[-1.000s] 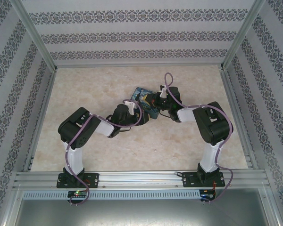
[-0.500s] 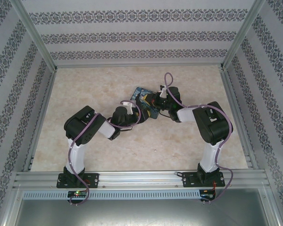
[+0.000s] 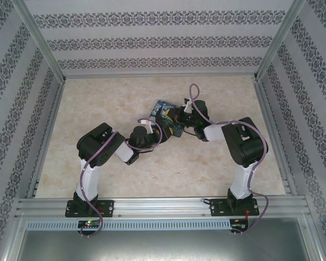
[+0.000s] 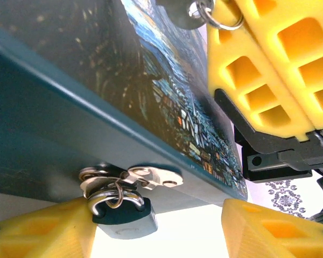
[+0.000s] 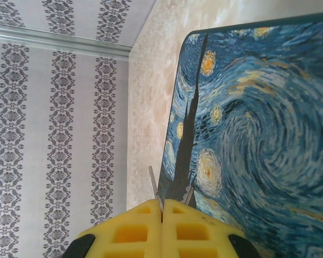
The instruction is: Unlock the padlock with the key
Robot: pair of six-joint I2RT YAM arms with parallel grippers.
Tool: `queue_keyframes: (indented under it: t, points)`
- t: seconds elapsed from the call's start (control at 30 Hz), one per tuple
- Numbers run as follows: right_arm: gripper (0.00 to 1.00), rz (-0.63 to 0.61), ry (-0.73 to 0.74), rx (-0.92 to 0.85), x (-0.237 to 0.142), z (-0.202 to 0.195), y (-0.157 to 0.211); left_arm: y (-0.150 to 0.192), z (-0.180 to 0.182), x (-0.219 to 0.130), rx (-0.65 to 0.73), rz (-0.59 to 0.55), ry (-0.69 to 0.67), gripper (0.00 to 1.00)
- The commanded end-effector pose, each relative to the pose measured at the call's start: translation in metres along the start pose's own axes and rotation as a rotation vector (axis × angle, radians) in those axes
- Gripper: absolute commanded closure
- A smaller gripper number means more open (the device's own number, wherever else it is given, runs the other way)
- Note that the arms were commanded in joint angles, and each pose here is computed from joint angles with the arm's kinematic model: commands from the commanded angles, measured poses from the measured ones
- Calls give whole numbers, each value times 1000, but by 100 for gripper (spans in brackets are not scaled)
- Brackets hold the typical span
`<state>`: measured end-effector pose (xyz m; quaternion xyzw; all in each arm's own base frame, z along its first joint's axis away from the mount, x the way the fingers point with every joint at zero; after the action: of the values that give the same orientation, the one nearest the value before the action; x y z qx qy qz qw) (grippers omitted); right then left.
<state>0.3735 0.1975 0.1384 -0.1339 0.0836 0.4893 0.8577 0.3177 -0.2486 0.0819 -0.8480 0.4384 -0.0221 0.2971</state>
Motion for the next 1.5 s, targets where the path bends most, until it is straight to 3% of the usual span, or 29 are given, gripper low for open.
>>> queue_keyframes:
  t: [0.0,0.87,1.47]
  points:
    - [100,9,23,18,1,-15,2,17,-4,-11,-15,26,-15,38]
    - [100,12,23,27,2,-19,3,28,21,-5,-128,-57,-89,39]
    - [100,13,19,27,2,-18,2,45,48,-10,-52,39,-269,58]
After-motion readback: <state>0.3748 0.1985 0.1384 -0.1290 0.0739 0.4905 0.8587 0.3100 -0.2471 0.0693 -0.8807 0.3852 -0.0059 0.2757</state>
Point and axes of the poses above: each hand's point on the last joint's axis, 136 mm out from that joint toward the fingers, its own x axis out along the fingers, its own z axis along the line the jaws close on, y = z × x, the point moved 9 cm from there along -x, back along the fingers, and after that the axes turned 2 degrees about x, right-handed, at the moved point
